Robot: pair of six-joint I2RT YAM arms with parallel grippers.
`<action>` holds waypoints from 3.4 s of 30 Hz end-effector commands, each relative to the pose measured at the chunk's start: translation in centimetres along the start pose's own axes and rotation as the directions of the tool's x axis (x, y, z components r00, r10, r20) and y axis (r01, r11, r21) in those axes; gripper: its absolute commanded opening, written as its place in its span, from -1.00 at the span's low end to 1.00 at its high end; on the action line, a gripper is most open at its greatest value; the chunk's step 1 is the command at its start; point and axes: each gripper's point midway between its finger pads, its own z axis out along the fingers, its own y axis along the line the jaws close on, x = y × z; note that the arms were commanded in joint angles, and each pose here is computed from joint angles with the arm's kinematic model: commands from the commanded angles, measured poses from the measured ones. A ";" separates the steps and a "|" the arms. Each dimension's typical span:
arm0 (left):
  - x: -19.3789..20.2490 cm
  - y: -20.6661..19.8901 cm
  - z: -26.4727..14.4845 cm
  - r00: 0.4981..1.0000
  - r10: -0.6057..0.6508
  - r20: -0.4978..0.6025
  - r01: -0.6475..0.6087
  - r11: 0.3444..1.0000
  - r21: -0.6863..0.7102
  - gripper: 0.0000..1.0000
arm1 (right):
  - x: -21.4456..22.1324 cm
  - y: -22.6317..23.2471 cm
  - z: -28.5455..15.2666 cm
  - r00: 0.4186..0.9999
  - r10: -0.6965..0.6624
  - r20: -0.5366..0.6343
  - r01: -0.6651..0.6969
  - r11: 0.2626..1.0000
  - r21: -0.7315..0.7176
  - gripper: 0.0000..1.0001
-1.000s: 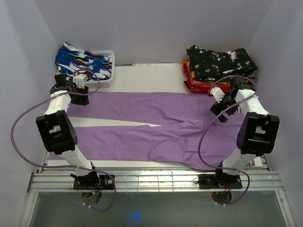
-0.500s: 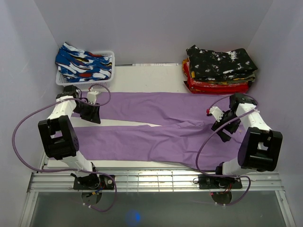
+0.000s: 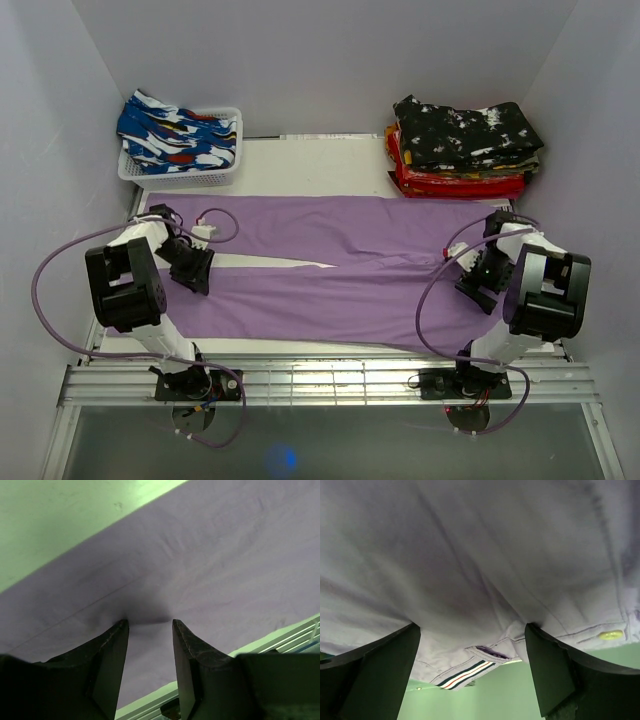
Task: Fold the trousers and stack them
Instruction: Flatten the trousers out
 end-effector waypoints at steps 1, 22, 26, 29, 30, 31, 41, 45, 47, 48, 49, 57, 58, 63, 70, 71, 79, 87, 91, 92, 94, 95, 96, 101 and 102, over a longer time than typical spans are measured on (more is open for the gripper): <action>-2.5 4.7 0.4 0.999 0.002 0.054 0.007 0.987 -0.159 0.04 | 0.2 -8.0 -0.9 1.000 -0.001 -0.017 0.005 0.970 0.241 0.79; -2.4 1.1 -2.7 0.986 0.063 0.153 -0.051 0.995 -0.086 0.15 | -0.3 -1.1 -3.8 0.982 -0.062 0.178 0.040 0.991 0.126 0.91; -0.6 0.7 -1.1 0.991 0.044 0.123 -0.035 0.997 -0.075 0.13 | 0.6 -0.7 -0.6 0.991 -0.068 0.119 0.051 0.989 0.140 0.87; -0.2 0.5 -1.1 0.992 0.052 0.117 -0.043 0.996 -0.082 0.11 | 0.4 -1.3 0.0 0.991 -0.065 0.113 0.048 0.989 0.140 0.78; -0.3 0.5 -1.3 0.991 0.057 0.121 -0.047 0.995 -0.084 0.11 | 0.0 -2.2 -0.8 0.990 -0.062 0.129 0.041 0.987 0.156 0.73; -0.5 0.5 -1.7 0.990 0.057 0.126 -0.047 0.995 -0.083 0.11 | -0.4 -2.5 -1.1 0.987 -0.063 0.149 0.040 0.987 0.154 0.58; -16.2 4.5 -8.7 0.892 0.044 0.449 0.009 0.993 -0.115 0.11 | -9.1 -12.4 -13.2 0.855 -0.064 0.515 -0.077 0.966 0.247 0.44; -19.6 8.5 -6.0 0.891 -0.016 0.453 0.085 0.987 -0.133 0.10 | -11.9 -15.8 -12.6 0.844 -0.001 0.537 -0.168 0.949 0.266 0.35; -20.8 9.5 -5.8 0.884 -0.057 0.464 0.132 0.983 -0.131 0.07 | -12.8 -17.0 -11.1 0.854 0.014 0.520 -0.182 0.945 0.273 0.31; -20.9 9.9 -5.3 0.886 -0.073 0.457 0.147 0.981 -0.129 0.06 | -13.4 -16.9 -10.4 0.857 0.018 0.515 -0.180 0.947 0.265 0.30; -20.9 10.3 -4.6 0.887 -0.089 0.452 0.162 0.979 -0.125 0.05 | -13.6 -16.8 -9.4 0.858 0.043 0.511 -0.193 0.950 0.245 0.29; -15.1 10.3 -0.6 0.947 -0.093 0.309 0.154 0.972 -0.180 -0.02 | -13.8 -12.7 -3.5 0.902 0.007 0.432 -0.112 0.969 0.218 0.27; -14.3 10.2 -0.3 0.952 -0.095 0.292 0.153 0.971 -0.184 -0.04 | -13.5 -11.7 -2.7 0.907 0.007 0.422 -0.099 0.975 0.197 0.28; -7.8 8.3 0.7 0.975 -0.112 0.194 0.150 0.969 -0.196 -0.21 | -12.5 -7.8 -1.3 0.920 -0.053 0.389 0.010 0.994 0.111 0.30; -3.6 9.4 -1.2 0.976 -0.121 0.179 0.158 0.965 -0.211 -0.22 | -9.9 -2.7 -1.1 0.926 -0.121 0.358 0.116 0.993 0.037 0.29; -3.8 9.5 -1.5 0.976 -0.115 0.184 0.152 0.967 -0.203 -0.21 | -9.7 -2.1 -1.2 0.925 -0.128 0.358 0.126 0.992 0.028 0.29; -11.6 8.5 -9.2 0.909 0.089 0.407 -0.035 0.990 -0.138 0.16 | -12.3 -7.6 -10.3 0.840 -0.164 0.517 0.071 0.978 0.195 0.42; -18.5 10.4 -15.4 0.786 0.171 0.594 -0.039 0.973 -0.228 0.57 | -12.8 -17.3 -14.2 0.776 -0.117 0.619 -0.043 0.971 0.237 0.50; -19.5 11.0 -16.2 0.754 0.188 0.629 -0.023 0.965 -0.261 0.57 | -12.6 -20.4 -13.8 0.744 -0.107 0.659 -0.047 0.976 0.211 0.47; -20.0 11.7 -16.8 0.735 0.211 0.644 -0.013 0.954 -0.298 0.57 | -12.1 -21.6 -14.3 0.735 -0.108 0.669 -0.063 0.972 0.226 0.46; -19.9 12.4 -17.1 0.731 0.198 0.653 0.038 0.944 -0.328 0.56 | -11.9 -22.6 -13.1 0.725 -0.111 0.680 -0.055 0.975 0.217 0.45; -20.2 12.7 -17.4 0.721 0.210 0.660 0.045 0.937 -0.347 0.56 | -11.4 -23.3 -13.0 0.723 -0.112 0.682 -0.061 0.972 0.225 0.44; -20.2 12.8 -17.6 0.718 0.211 0.664 0.052 0.934 -0.353 0.55 | -11.4 -23.6 -11.9 0.724 -0.112 0.680 -0.051 0.975 0.215 0.44; -20.1 12.6 -17.6 0.712 0.178 0.679 0.076 0.942 -0.326 0.53 | -11.1 -24.7 -9.1 0.724 -0.108 0.681 -0.048 0.977 0.206 0.40; -20.1 12.5 -17.5 0.713 0.174 0.680 0.078 0.943 -0.323 0.53 | -11.0 -24.3 -7.8 0.730 -0.089 0.678 -0.049 0.982 0.181 0.40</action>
